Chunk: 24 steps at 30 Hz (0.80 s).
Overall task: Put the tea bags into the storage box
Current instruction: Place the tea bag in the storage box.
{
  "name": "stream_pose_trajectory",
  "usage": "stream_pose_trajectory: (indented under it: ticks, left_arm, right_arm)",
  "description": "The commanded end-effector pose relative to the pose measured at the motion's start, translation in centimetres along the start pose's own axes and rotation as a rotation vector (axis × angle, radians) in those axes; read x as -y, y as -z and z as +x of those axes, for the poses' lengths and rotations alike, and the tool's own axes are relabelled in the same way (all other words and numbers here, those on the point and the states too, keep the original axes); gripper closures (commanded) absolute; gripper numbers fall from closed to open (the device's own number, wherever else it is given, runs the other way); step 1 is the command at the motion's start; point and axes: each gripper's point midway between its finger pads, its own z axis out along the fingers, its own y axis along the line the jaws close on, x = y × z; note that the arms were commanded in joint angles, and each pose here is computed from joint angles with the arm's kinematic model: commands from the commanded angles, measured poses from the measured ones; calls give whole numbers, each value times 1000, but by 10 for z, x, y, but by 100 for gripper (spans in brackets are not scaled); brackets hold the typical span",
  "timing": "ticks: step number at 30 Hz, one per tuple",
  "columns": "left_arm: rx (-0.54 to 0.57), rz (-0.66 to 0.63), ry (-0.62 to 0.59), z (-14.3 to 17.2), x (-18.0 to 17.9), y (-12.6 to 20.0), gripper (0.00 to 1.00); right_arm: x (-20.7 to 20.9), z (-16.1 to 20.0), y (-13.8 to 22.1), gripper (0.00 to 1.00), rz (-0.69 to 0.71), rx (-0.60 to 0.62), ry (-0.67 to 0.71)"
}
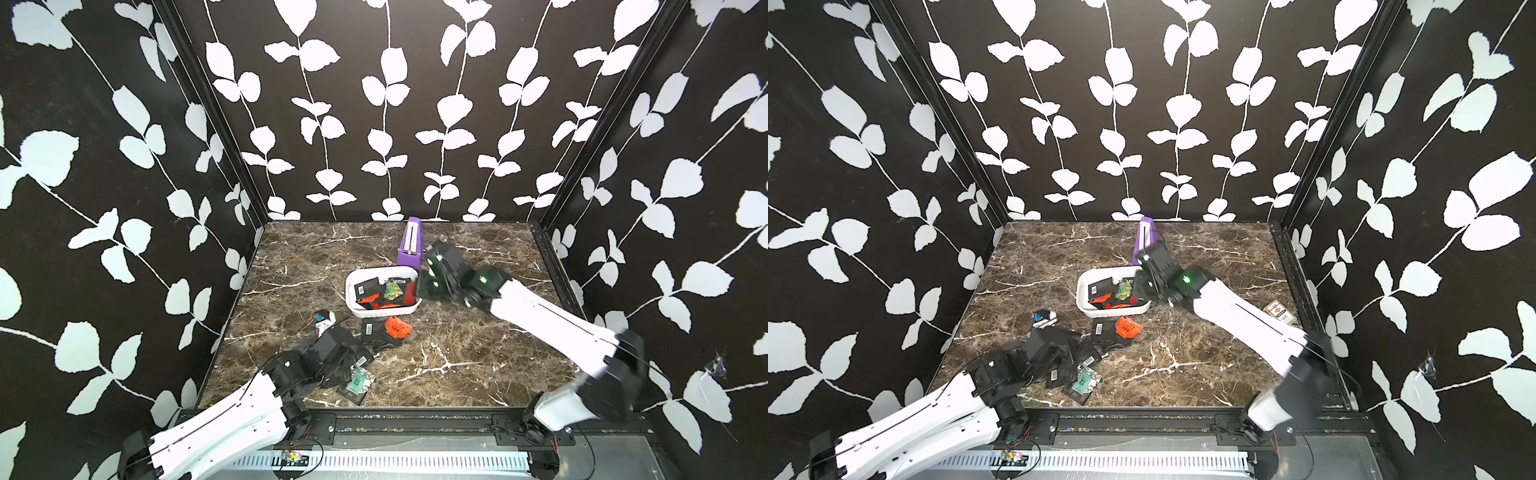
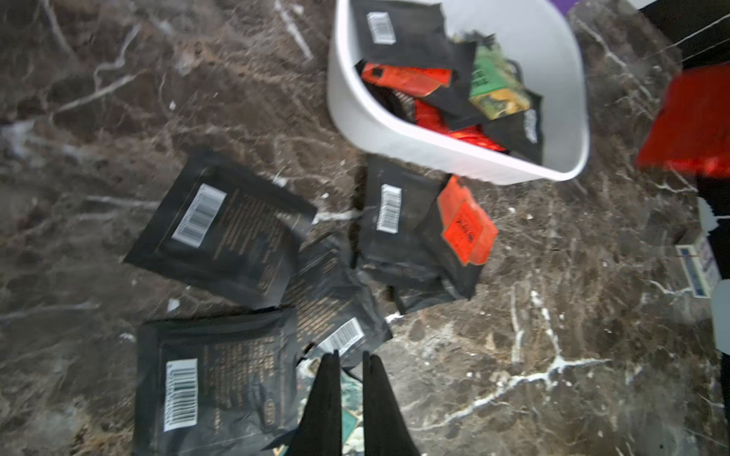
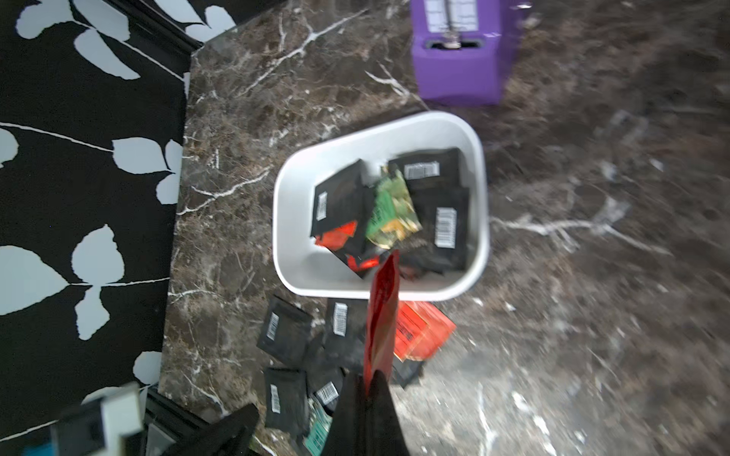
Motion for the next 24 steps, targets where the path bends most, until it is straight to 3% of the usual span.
stream_pose_trajectory:
  ticks: [1,11,13,19,24]
  left_arm:
    - [9,-4,73,4,-10,-3,89]
    - [-9,38,100,13,-12,-4,86]
    - [-11,51,101,12,-8,-5,85]
    - [0,86,99,6,4,-3,78]
    - [13,158,90,-3,28,-3,80]
  right_arm:
    - [-25,-11,-22,100,-75,-53,62]
    - [-37,-31,-88,100,-84,-96,41]
    - [-27,-32,-92,94,-46,-103,29]
    - [20,-36,-74,61,73,-96,6]
    - [50,-38,-23,57,106,-34,9]
